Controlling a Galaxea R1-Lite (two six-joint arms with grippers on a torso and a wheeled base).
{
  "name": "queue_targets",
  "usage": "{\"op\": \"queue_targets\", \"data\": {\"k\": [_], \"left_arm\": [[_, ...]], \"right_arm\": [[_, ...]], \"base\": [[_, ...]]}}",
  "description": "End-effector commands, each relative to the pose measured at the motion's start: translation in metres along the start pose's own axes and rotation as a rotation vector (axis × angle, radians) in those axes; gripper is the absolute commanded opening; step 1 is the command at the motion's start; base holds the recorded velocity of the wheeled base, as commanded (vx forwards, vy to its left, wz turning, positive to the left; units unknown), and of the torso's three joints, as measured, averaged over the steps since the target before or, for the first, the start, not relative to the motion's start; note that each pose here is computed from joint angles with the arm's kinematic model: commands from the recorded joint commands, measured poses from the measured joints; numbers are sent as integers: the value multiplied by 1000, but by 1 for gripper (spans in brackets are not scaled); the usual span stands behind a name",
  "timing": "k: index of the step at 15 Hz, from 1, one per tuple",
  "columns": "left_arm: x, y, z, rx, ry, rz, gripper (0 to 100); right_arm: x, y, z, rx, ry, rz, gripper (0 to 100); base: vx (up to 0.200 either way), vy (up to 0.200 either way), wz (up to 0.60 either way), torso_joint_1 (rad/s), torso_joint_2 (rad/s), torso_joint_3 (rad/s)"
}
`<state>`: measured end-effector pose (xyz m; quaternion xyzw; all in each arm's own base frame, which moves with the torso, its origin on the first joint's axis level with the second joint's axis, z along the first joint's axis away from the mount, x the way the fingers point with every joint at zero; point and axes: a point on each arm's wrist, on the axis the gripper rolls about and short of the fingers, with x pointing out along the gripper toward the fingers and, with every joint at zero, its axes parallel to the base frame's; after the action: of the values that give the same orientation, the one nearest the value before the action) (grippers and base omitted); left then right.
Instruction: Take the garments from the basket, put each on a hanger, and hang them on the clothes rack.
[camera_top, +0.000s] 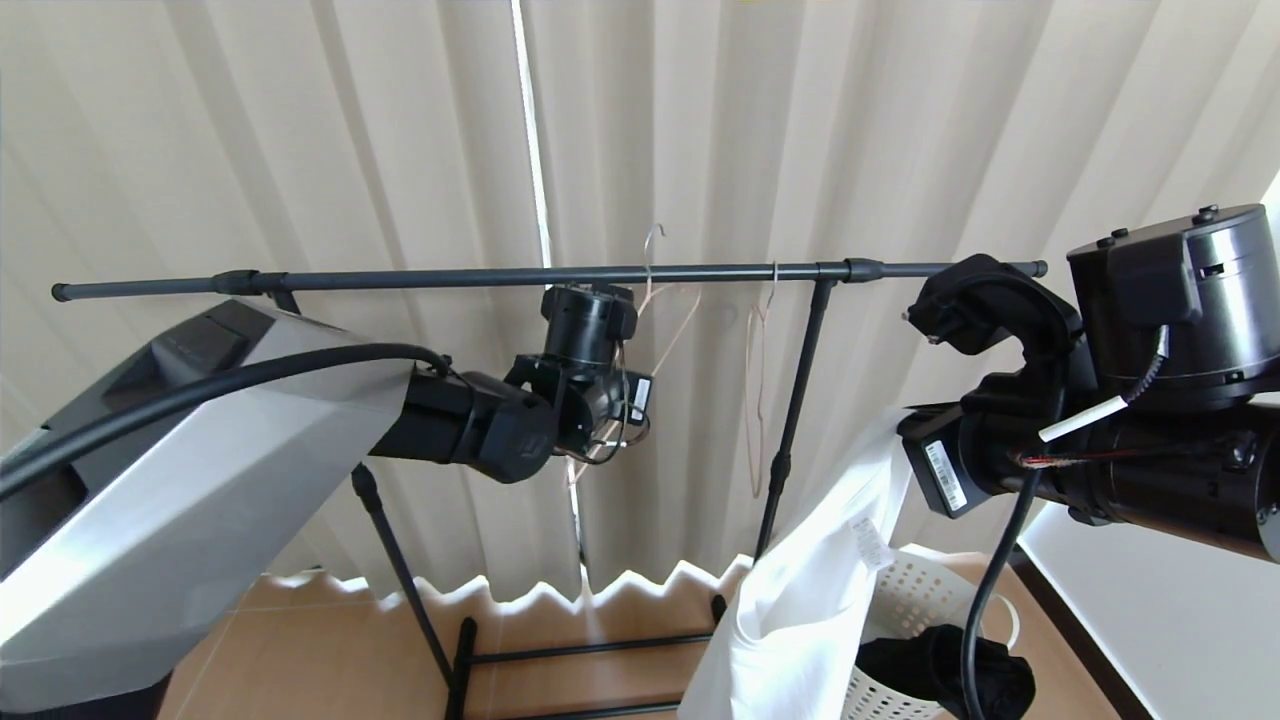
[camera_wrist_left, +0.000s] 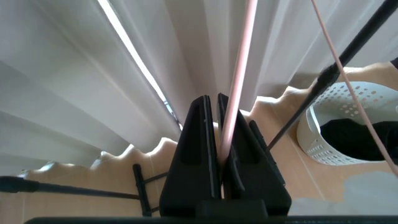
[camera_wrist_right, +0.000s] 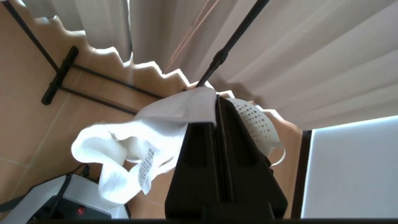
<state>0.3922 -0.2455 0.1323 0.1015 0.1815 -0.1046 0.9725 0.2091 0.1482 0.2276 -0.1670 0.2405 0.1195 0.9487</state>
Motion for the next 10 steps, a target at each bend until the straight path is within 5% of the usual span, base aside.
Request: {"op": "queue_targets", "data": {"k": [1,6,10], "left_arm": [[-49,15,-1,-6,-35,-9,0],[-103,36,-26,-2,-41,-13,0],[-156,54,-36,-3,-70,-80,0]], "right_arm": [[3,1,1,5,-15,-3,0],[10,3,7,24,-47,-18,0],[33,7,15,62,-93,-143,0]], "base": [[0,0,0,0,0,0],[0,0,0,0,0,0],[0,0,0,0,0,0]]}}
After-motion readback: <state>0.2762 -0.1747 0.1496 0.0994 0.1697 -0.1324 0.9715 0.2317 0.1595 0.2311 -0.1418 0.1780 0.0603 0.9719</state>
